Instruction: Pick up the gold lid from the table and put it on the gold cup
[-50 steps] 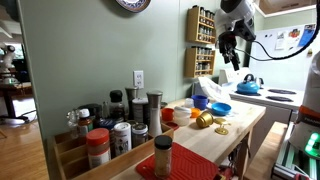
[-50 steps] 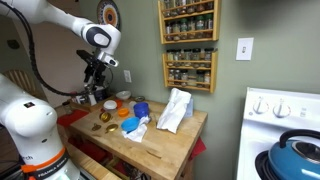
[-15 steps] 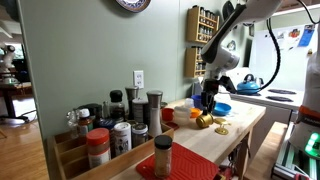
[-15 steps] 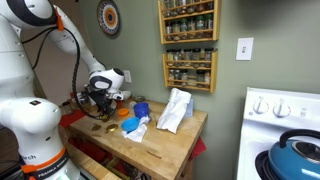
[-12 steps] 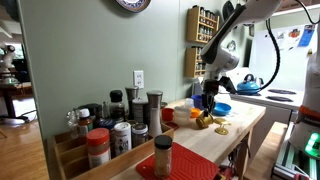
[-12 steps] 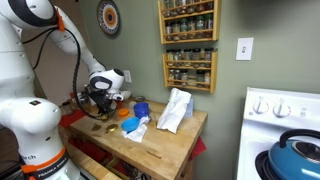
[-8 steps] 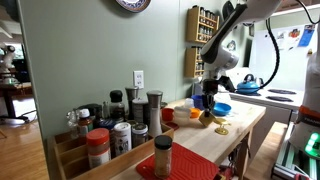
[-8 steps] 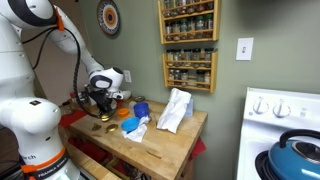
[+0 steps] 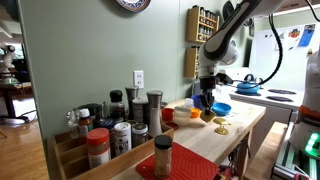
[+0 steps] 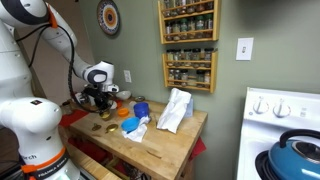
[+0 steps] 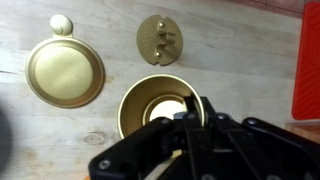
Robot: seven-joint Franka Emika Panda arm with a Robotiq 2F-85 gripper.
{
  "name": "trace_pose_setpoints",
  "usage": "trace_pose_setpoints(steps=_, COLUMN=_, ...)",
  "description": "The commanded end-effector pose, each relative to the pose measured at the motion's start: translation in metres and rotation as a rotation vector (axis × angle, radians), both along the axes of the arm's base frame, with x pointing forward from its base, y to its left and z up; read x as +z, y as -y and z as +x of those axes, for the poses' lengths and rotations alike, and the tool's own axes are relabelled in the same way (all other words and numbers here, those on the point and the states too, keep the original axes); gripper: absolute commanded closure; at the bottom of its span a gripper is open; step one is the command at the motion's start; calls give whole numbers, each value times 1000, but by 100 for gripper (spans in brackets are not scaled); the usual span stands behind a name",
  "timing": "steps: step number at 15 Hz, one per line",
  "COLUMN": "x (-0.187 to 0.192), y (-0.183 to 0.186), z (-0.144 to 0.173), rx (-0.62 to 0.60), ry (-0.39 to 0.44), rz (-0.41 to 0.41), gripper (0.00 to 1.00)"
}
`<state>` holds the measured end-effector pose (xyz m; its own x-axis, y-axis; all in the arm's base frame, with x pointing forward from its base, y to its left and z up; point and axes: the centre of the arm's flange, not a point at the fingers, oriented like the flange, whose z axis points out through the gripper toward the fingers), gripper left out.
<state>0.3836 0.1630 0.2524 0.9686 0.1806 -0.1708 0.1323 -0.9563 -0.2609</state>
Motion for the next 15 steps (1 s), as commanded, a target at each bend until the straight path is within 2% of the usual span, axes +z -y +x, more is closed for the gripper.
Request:
trace_pose_setpoints(steps=1, x=0, y=-21, z=-6, rx=3, ry=17, rz=-119, gripper=98)
trace_pose_setpoints(steps=7, x=3, y=-38, z=-8, rx=76, ry=25, rz=-212, gripper=97)
trace_pose_setpoints(steps=15, x=-15, y=-50, z=-11, rx=227, ry=-28, rz=-287, gripper=98)
